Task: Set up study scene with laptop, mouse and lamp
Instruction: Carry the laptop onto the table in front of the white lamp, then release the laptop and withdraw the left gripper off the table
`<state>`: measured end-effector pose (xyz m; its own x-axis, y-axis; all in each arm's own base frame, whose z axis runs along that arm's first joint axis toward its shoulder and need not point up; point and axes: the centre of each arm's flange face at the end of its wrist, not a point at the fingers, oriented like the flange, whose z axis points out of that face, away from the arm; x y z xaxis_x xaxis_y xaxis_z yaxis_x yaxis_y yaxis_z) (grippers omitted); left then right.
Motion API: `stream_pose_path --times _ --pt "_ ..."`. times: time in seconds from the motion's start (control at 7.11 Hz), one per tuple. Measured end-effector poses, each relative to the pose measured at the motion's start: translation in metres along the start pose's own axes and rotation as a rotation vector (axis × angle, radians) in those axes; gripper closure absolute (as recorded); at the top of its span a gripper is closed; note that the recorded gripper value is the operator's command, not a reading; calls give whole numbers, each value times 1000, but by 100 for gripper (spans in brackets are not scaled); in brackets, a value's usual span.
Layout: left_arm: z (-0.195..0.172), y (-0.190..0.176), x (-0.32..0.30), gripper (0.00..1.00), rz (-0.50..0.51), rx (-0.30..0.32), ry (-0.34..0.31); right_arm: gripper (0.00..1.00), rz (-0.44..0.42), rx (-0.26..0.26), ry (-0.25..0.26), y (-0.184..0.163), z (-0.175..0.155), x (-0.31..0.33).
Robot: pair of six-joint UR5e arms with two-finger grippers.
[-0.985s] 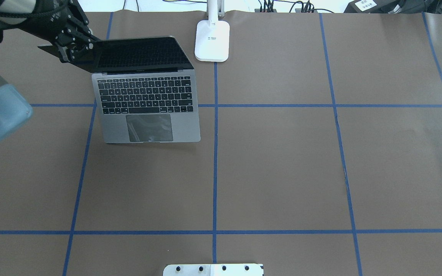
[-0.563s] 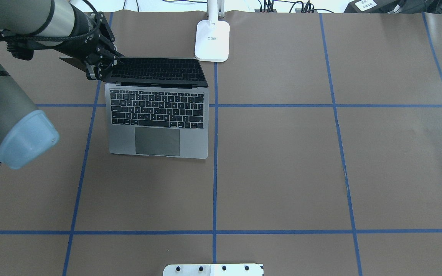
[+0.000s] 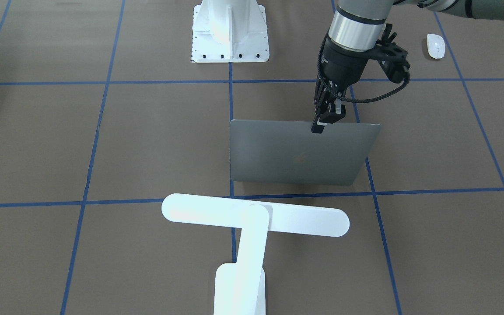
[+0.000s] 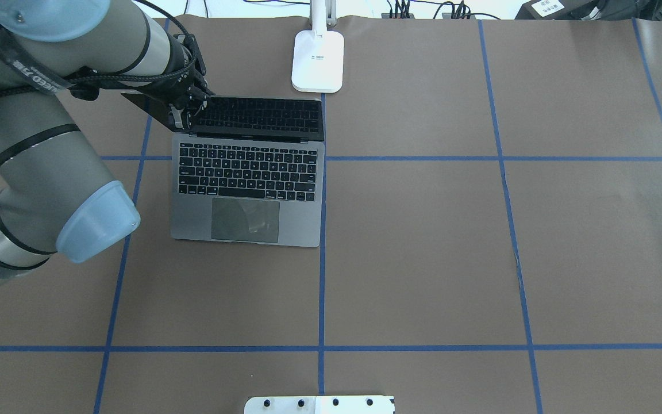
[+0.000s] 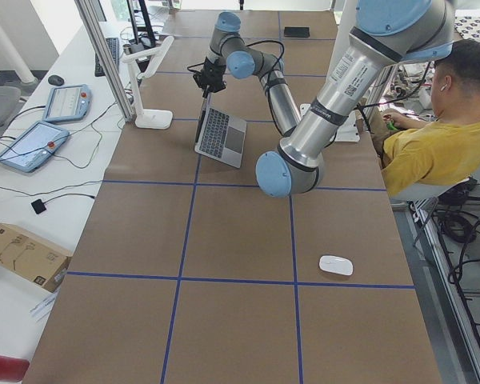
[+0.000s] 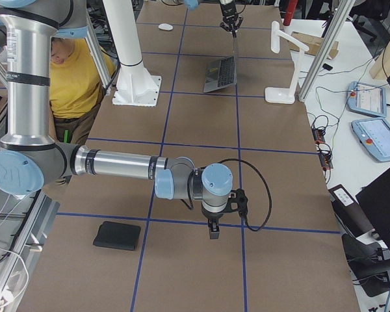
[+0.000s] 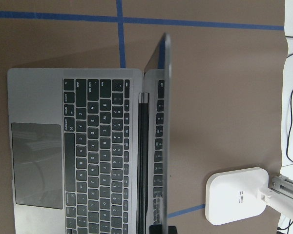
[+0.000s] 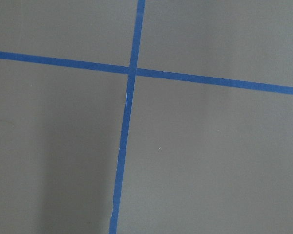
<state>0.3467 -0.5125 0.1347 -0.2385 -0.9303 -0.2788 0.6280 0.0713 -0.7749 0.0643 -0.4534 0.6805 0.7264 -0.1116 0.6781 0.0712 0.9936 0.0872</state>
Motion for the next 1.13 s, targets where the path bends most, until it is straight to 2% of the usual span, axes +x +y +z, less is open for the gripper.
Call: stream_pose_path --times 0.56,1.13 --pt "35 32 32 100 -21 22 -2 0 -1 -1 -7 0 1 -1" --pt "84 30 51 100 -8 12 25 0 0 0 -18 1 1 -2"
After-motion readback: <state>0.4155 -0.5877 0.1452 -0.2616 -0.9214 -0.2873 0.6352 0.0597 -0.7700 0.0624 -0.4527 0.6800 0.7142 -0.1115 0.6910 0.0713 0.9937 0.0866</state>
